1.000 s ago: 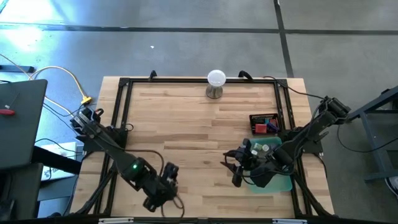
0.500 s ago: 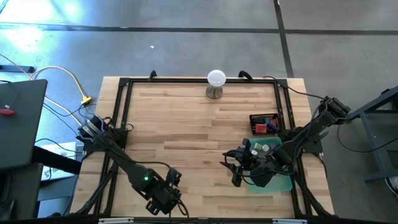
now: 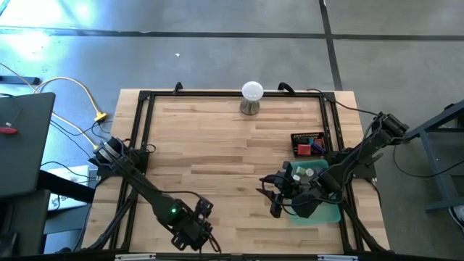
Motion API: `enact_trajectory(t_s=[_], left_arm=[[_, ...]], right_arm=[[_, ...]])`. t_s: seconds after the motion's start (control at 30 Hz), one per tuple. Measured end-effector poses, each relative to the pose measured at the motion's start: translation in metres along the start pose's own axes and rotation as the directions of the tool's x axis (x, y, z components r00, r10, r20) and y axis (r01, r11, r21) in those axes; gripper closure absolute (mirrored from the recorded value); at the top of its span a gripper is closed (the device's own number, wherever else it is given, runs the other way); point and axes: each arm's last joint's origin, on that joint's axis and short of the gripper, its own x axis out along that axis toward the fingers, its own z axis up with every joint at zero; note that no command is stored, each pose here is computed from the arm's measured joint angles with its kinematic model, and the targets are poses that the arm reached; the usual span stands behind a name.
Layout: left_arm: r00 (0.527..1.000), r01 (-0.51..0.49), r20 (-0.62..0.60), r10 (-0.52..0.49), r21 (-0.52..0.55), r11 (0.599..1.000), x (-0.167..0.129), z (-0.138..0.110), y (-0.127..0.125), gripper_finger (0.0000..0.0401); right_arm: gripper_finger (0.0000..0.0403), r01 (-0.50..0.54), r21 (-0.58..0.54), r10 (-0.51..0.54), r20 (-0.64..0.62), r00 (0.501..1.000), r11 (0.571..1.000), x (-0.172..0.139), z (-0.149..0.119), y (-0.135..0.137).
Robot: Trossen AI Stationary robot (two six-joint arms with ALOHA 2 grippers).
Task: Pick & Place Office items
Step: Put the pink charger adapter into the green bin
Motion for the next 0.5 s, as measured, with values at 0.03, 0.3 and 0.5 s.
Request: enact_trajectory(t_s=[0.03, 0.3, 0.5], left_arm=[[1.000, 0.000, -0.003, 0.000, 0.027, 1.000, 0.002, 0.000, -0.002, 0.0069], [0.998, 0.006, -0.059, 0.003, 0.159, 0.987, 0.021, -0.002, -0.008, 0.0069], [0.996, 0.020, -0.087, -0.007, 0.143, 0.990, 0.027, -0.003, -0.007, 0.0069]], right_arm=[[0.0247, -0.001, 0.001, 0.001, 0.001, 1.000, 1.000, 0.000, 0.000, 0.000], [0.0247, -0.006, 0.013, 0.006, 0.006, 1.000, 1.000, 0.000, 0.001, 0.001], [0.0247, -0.004, -0.001, 0.004, -0.006, 1.000, 1.000, 0.010, -0.009, 0.006]])
